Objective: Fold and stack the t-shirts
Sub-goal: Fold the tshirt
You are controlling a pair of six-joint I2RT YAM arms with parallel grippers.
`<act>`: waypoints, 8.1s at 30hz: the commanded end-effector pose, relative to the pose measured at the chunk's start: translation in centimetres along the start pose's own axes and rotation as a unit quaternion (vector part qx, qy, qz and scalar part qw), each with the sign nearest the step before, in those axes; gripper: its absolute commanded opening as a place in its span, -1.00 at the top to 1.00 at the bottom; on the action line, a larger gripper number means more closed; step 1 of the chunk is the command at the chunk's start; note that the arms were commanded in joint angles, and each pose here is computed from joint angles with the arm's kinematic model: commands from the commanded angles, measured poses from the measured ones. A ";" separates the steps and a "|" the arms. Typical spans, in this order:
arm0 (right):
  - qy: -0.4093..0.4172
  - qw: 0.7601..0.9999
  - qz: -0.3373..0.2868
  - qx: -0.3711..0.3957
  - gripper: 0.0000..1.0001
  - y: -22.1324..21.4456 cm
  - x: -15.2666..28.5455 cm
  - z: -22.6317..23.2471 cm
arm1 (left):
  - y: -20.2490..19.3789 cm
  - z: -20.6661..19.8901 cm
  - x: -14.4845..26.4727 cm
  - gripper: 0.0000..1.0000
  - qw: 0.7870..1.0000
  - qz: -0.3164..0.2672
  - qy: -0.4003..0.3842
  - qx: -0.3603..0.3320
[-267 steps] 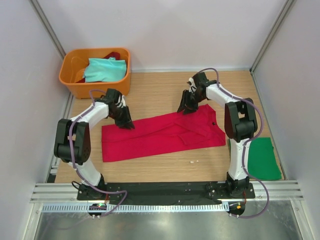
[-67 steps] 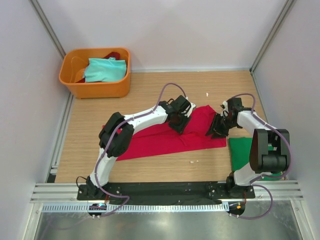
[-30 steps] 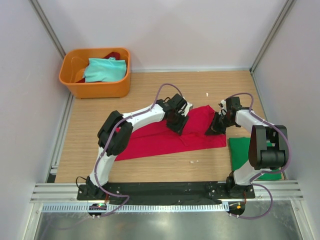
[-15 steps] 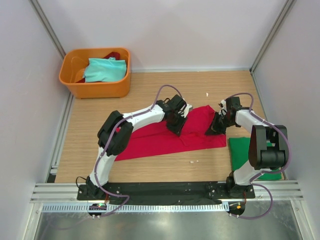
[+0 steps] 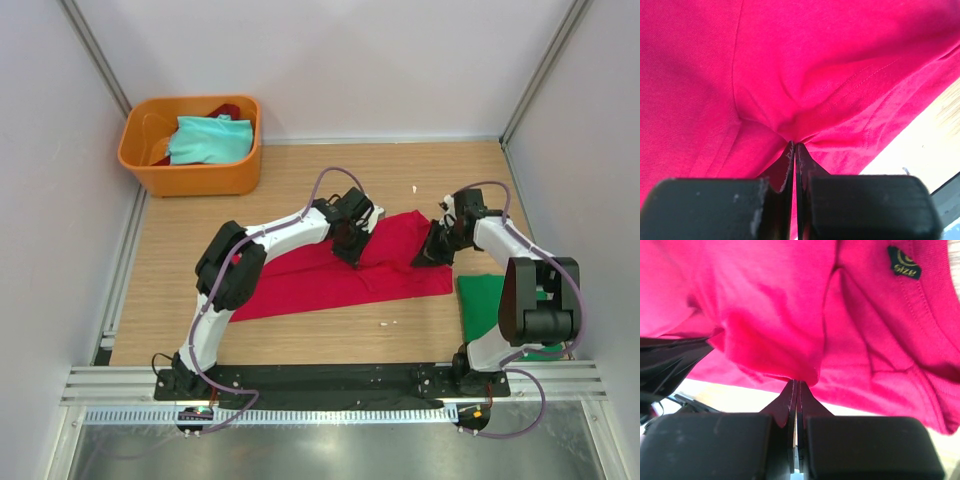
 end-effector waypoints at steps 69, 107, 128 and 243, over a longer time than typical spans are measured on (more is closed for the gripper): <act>-0.007 0.998 -0.036 0.055 0.84 14.3 -1.4 3.6 | 4.3 5.6 0.9 0.99 0.993 -0.008 0.027 0.112; -0.074 0.997 0.022 0.031 0.35 4.7 -0.4 -0.5 | -16.0 20.2 20.7 0.27 0.863 -0.094 0.116 0.482; -0.075 0.996 0.033 0.023 0.29 3.8 -1.5 -1.7 | -18.7 21.6 19.9 0.46 0.789 -0.091 0.088 0.601; -0.015 0.999 -0.044 0.003 0.98 5.7 0.4 0.8 | 0.4 -1.2 1.2 1.00 0.985 -0.047 0.123 -0.114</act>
Point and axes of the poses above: each gripper's point midway between its finger pads, its own x axis back along the fingers, its own z axis along the line the jaws close on, y = z × x, the point moved 7 cm from there along x, back along the fingers, and after that the axes turned 5 degrees about x, right-handed, at the moved point
